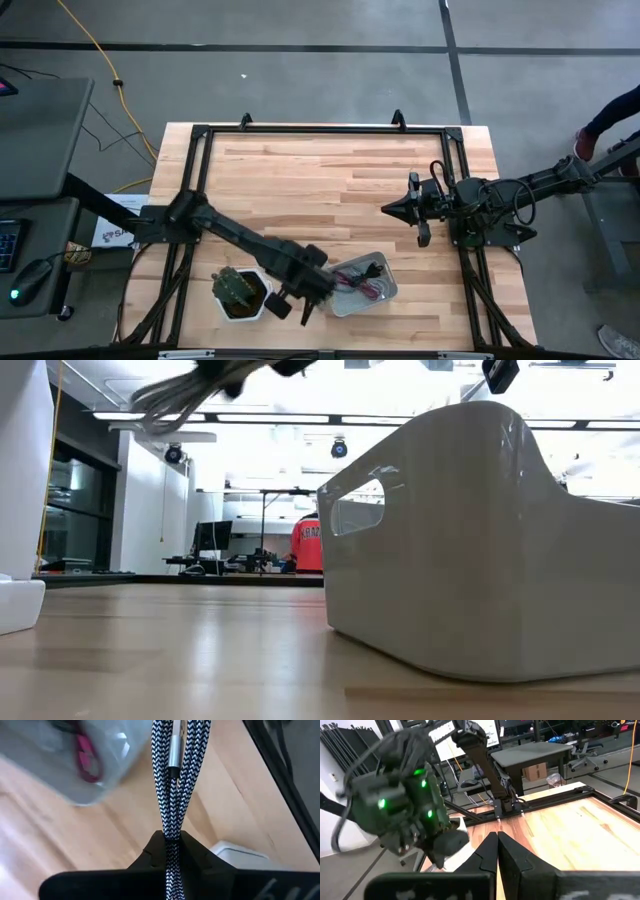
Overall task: Pick and place USB-C Cables
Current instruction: Put the black and white charger cable into the gray bin
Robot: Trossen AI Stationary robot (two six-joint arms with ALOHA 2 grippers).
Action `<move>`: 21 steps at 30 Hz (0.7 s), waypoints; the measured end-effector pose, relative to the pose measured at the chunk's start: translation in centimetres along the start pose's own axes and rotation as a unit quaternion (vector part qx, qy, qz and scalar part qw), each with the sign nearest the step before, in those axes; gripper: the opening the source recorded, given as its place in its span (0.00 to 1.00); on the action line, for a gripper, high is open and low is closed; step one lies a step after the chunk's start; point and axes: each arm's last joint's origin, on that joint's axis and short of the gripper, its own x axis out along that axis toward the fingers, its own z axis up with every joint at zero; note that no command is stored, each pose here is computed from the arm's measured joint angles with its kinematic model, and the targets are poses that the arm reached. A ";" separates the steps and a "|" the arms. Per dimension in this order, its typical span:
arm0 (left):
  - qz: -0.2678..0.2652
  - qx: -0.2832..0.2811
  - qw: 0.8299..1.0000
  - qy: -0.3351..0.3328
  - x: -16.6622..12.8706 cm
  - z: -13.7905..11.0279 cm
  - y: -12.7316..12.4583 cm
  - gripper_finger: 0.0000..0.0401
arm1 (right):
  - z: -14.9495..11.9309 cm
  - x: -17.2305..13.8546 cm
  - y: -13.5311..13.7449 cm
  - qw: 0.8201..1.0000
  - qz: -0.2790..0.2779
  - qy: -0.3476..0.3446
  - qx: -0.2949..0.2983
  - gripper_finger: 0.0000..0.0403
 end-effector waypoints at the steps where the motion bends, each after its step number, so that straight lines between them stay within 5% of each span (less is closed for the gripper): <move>1: 0.004 -0.004 1.000 -0.011 -0.7 -0.1 0.2 0.00 | 0.0 0.0 0.0 1.000 0.000 0.000 0.000 0.00; 9: 0.044 -0.058 0.976 -0.204 -7.7 -0.2 2.2 0.00 | 0.0 0.0 0.0 1.000 0.000 0.000 0.000 0.00; 15: 0.077 -0.115 0.920 -0.368 -11.5 0.6 3.9 0.00 | 0.0 0.0 0.0 1.000 0.000 0.000 0.000 0.00; 21: 0.092 -0.194 0.863 -0.458 -11.3 0.2 4.8 0.00 | 0.0 0.0 0.0 1.000 0.000 0.000 0.000 0.00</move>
